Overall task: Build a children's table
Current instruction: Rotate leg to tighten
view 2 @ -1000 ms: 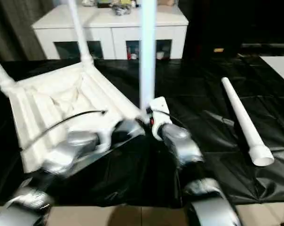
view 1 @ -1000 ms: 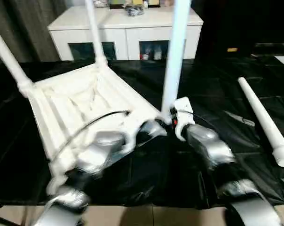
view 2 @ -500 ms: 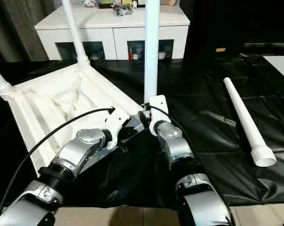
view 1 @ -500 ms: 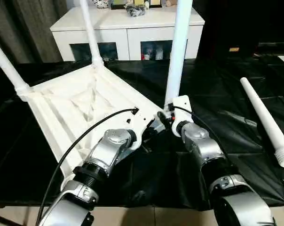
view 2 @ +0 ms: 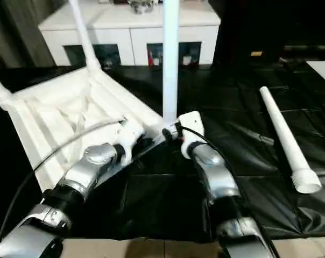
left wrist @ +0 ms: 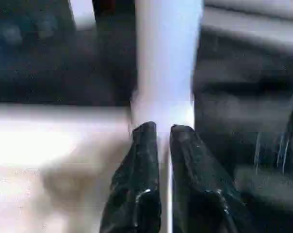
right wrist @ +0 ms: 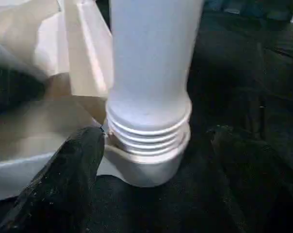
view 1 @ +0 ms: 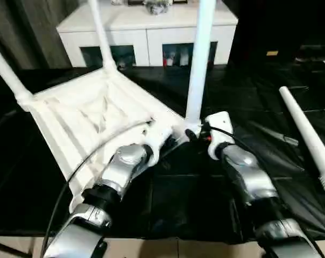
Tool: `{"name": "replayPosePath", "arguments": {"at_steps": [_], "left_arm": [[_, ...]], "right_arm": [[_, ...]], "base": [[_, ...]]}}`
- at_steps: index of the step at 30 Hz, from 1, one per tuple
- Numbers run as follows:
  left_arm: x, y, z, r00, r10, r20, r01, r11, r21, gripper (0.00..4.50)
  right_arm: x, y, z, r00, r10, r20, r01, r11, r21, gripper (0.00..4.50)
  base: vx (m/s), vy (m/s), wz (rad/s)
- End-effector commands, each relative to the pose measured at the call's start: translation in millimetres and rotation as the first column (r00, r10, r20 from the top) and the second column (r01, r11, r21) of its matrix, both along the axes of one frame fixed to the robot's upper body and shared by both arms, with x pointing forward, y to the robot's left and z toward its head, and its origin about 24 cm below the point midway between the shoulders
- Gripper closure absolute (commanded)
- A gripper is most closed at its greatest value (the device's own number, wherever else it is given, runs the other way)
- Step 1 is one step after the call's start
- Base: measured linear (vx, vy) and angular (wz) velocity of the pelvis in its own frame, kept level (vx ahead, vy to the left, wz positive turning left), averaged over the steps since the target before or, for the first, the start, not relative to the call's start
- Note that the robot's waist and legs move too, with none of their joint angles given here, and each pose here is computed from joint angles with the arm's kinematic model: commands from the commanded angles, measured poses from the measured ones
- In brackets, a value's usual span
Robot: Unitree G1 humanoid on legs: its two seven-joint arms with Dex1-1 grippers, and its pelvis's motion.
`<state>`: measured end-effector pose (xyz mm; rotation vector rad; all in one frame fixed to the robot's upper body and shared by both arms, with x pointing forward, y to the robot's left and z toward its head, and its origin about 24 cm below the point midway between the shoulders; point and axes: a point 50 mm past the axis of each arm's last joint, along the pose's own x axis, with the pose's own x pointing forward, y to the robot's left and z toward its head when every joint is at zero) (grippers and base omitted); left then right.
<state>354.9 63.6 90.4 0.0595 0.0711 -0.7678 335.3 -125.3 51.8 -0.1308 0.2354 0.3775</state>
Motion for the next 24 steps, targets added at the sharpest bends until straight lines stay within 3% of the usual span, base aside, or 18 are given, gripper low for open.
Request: {"name": "replayPosePath", "arguments": {"at_steps": [1, 2, 4, 6, 7, 8, 9, 11, 13, 14, 15, 16, 19, 21, 24], "left_arm": [[4.6, 8.0, 12.5, 0.998, 0.045, 0.052, -0.043, 0.998, -0.054, 3.50], [6.6, 14.5, 18.1, 0.994, 0.071, 0.078, -0.066, 0.996, -0.061, 3.26], [10.8, 39.6, 26.6, 0.981, 0.151, 0.123, -0.149, 0.989, -0.022, 3.11], [11.7, 50.8, 27.5, 0.975, 0.181, 0.131, -0.184, 0.983, 0.007, 3.05], [12.8, 69.7, 28.5, 0.959, 0.246, 0.144, -0.256, 0.965, 0.055, 3.05], [12.1, 100.4, 28.6, 0.925, 0.347, 0.152, -0.366, 0.922, 0.123, 3.05], [6.9, 141.7, 31.3, 0.860, 0.477, 0.180, -0.508, 0.835, 0.212, 3.05], [4.6, 151.8, 32.1, 0.841, 0.507, 0.191, -0.540, 0.808, 0.234, 3.05], [-18.5, 215.5, 38.1, 0.687, 0.685, 0.240, -0.724, 0.618, 0.308, 3.05], [-18.5, 215.5, 38.1, 0.687, 0.685, 0.240, -0.724, 0.618, 0.308, 3.05], [-30.0, 237.7, 40.3, 0.621, 0.736, 0.271, -0.777, 0.532, 0.336, 3.05], [-36.9, 248.9, 38.8, 0.590, 0.761, 0.272, -0.796, 0.491, 0.352, 3.05], [-55.7, 271.9, 26.3, 0.540, 0.810, 0.229, -0.804, 0.415, 0.426, 3.05], [-65.8, 275.6, 9.3, 0.553, 0.820, 0.148, -0.763, 0.426, 0.487, 3.05], [-79.2, 260.7, -22.3, 0.606, 0.790, -0.091, -0.646, 0.556, 0.523, 3.05]], "right_arm": [[-1.4, 1.4, 4.1, 1.000, -0.002, 0.000, 0.002, 1.000, 0.003, 0.57], [-2.5, 4.7, 4.2, 1.000, 0.014, -0.008, -0.014, 1.000, 0.006, 0.57], [-6.8, 14.3, 3.2, 0.996, 0.085, -0.036, -0.086, 0.996, -0.012, 0.57], [-9.0, 16.9, 2.7, 0.993, 0.112, -0.046, -0.114, 0.993, -0.025, 0.57], [-11.1, 19.3, 1.9, 0.988, 0.140, -0.059, -0.142, 0.989, -0.031, 0.57], [-13.6, 21.4, -0.3, 0.983, 0.167, -0.083, -0.170, 0.985, -0.034, 0.57], [-16.8, 23.0, -3.0, 0.975, 0.191, -0.113, -0.197, 0.979, -0.043, 0.57], [-17.4, 22.8, -3.6, 0.974, 0.193, -0.119, -0.199, 0.979, -0.048, 0.57], [-18.9, 20.2, -6.8, 0.973, 0.183, -0.142, -0.194, 0.979, -0.068, 0.57], [-18.9, 20.2, -6.8, 0.973, 0.183, -0.142, -0.194, 0.979, -0.068, 0.57], [-18.1, 18.7, -6.9, 0.976, 0.164, -0.141, -0.175, 0.982, -0.072, 0.57], [-17.0, 17.7, -6.8, 0.979, 0.149, -0.139, -0.160, 0.984, -0.072, 0.57], [-15.9, 16.7, -6.9, 0.981, 0.132, -0.144, -0.144, 0.987, -0.075, 0.57], [-16.4, 17.2, -7.5, 0.979, 0.135, -0.154, -0.149, 0.986, -0.080, 0.57], [-16.5, 17.1, -8.6, 0.978, 0.131, -0.164, -0.147, 0.985, -0.086, 0.57]], "base": [[0.000, 0.000, 0.00], [0.000, 0.000, 0.00], [0.000, 0.000, 0.00], [0.000, 0.000, 0.00], [0.000, 0.000, 0.00], [0.000, 0.000, 0.00], [0.000, 0.000, 0.00], [0.000, 0.000, 0.00], [0.000, 0.000, 0.00], [0.000, 0.000, 0.00], [0.000, 0.000, 0.00], [0.000, 0.000, 0.00], [0.000, 0.000, 0.00], [0.000, 0.000, 0.00], [0.000, 0.000, 0.00]]}}
